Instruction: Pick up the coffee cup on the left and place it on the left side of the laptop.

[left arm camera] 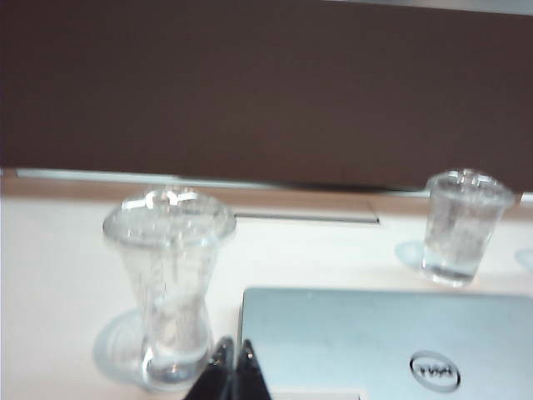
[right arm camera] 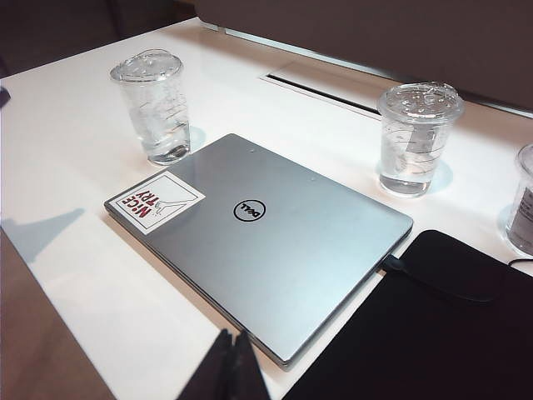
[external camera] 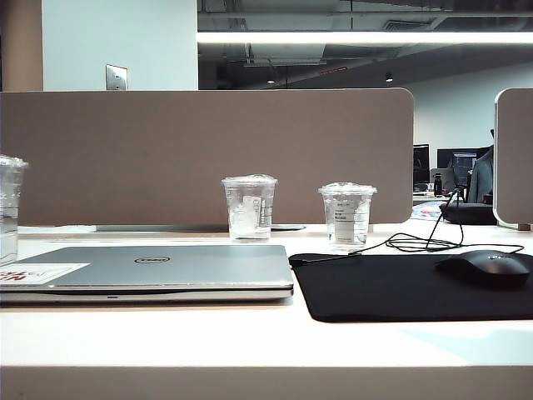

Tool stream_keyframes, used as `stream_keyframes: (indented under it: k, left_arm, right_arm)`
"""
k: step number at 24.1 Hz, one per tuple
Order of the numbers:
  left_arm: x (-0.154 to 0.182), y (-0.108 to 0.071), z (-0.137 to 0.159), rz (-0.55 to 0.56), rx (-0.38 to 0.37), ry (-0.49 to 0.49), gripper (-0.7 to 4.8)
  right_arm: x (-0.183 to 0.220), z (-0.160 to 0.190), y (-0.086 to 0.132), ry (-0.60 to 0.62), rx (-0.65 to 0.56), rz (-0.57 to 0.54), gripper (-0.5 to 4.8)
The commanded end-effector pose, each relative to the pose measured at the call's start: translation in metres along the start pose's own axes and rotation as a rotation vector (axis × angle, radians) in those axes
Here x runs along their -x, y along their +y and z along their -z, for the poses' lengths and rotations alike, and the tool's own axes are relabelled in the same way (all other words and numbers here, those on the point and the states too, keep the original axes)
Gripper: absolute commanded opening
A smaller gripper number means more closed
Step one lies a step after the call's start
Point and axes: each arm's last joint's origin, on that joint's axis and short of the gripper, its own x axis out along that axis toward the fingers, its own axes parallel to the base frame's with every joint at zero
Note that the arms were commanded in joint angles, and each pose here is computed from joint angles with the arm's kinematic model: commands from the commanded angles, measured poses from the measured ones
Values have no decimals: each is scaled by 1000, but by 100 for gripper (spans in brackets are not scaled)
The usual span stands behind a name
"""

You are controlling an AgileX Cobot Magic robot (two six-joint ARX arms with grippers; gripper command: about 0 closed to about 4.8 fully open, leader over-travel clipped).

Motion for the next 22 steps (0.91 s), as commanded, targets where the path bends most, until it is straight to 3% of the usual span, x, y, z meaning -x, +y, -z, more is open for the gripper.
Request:
stream_keyframes:
  k: [1,22]
  left_arm:
    - [-1,1,6,17,23,18,-6]
    - [-2,1,14,24,19,46,-5]
  right_arm:
    - [1,-3,0,-23,-2,-2,-1]
    - [1,-3,0,-23,-2,-1,-1]
